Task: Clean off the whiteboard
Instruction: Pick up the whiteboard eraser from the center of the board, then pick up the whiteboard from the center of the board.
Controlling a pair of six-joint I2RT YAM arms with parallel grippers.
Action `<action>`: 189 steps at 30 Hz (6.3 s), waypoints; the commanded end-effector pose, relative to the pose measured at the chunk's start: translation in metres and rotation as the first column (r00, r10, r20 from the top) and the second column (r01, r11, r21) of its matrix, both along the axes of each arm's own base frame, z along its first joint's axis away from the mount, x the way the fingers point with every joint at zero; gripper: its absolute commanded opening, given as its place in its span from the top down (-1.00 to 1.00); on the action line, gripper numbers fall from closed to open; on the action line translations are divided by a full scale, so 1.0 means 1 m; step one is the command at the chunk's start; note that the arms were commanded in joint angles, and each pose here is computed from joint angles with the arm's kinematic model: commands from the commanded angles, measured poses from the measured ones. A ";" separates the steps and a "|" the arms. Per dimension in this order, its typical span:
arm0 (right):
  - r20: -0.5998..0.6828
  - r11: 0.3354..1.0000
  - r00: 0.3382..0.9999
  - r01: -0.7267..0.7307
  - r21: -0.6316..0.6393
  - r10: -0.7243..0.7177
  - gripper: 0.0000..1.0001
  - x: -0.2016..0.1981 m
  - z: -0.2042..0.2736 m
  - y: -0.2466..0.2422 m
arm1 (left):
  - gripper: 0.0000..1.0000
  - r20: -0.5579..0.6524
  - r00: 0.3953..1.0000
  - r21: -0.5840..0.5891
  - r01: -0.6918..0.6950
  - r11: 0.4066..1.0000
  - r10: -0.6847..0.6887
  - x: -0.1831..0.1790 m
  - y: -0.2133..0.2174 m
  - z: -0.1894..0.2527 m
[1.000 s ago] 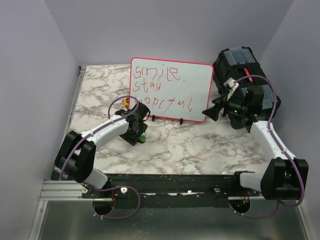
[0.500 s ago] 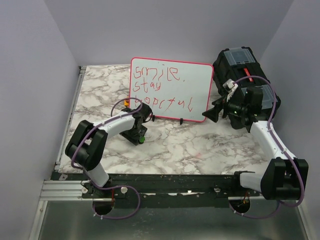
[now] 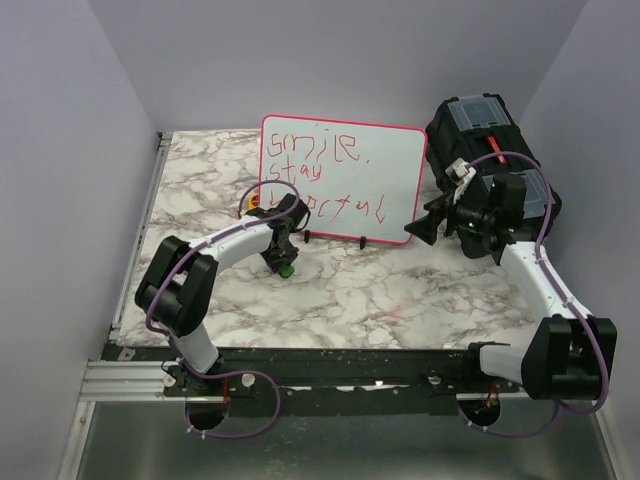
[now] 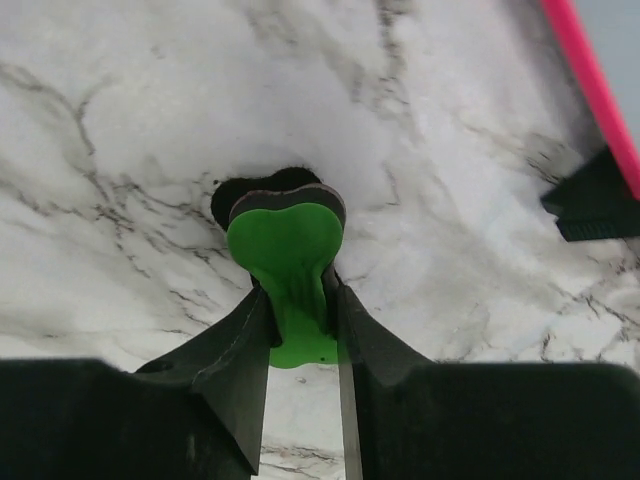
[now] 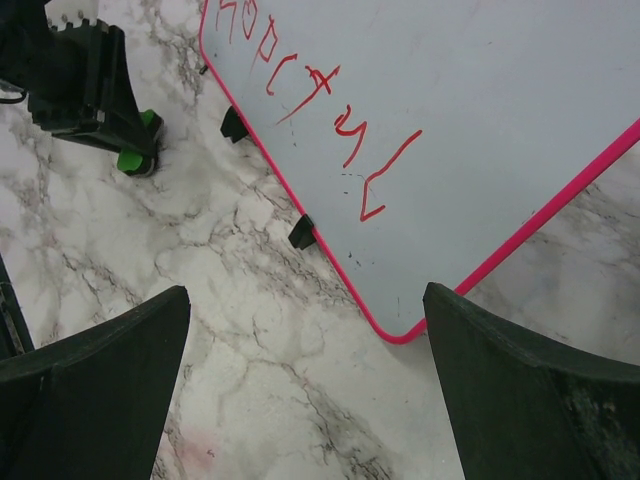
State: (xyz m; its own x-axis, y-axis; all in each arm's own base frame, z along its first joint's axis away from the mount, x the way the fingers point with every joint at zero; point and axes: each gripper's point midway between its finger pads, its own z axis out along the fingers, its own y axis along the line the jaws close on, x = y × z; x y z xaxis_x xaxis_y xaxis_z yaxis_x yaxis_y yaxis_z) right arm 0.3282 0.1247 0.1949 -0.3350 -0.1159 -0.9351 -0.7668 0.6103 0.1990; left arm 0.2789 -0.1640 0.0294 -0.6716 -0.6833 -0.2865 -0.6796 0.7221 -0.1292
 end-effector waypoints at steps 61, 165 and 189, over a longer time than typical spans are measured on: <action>-0.040 1.000 0.999 -0.006 -0.027 0.005 -1.00 0.003 -0.013 -0.003 | 0.33 0.020 0.582 0.057 0.811 0.582 -0.813 -0.047 -0.056 -0.008; -0.138 0.878 0.967 -0.131 0.461 0.217 0.99 0.071 0.061 0.057 | 1.00 0.681 -0.075 0.599 0.630 0.495 -0.729 -0.067 0.022 0.226; -0.063 0.871 0.977 -0.153 0.468 0.205 0.99 0.073 0.153 0.065 | 1.00 0.739 -0.081 0.578 0.585 0.568 -0.669 -0.069 0.028 0.245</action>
State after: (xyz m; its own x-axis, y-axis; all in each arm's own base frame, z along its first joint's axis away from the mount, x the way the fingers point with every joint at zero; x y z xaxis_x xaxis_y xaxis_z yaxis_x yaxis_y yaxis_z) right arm 0.4235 0.1833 0.2821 -0.5794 0.2540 -0.7745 -0.7012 0.3290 0.6325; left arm 0.2076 -0.1381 0.2634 -0.1414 -0.0161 -0.9898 0.5983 0.7952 -0.0984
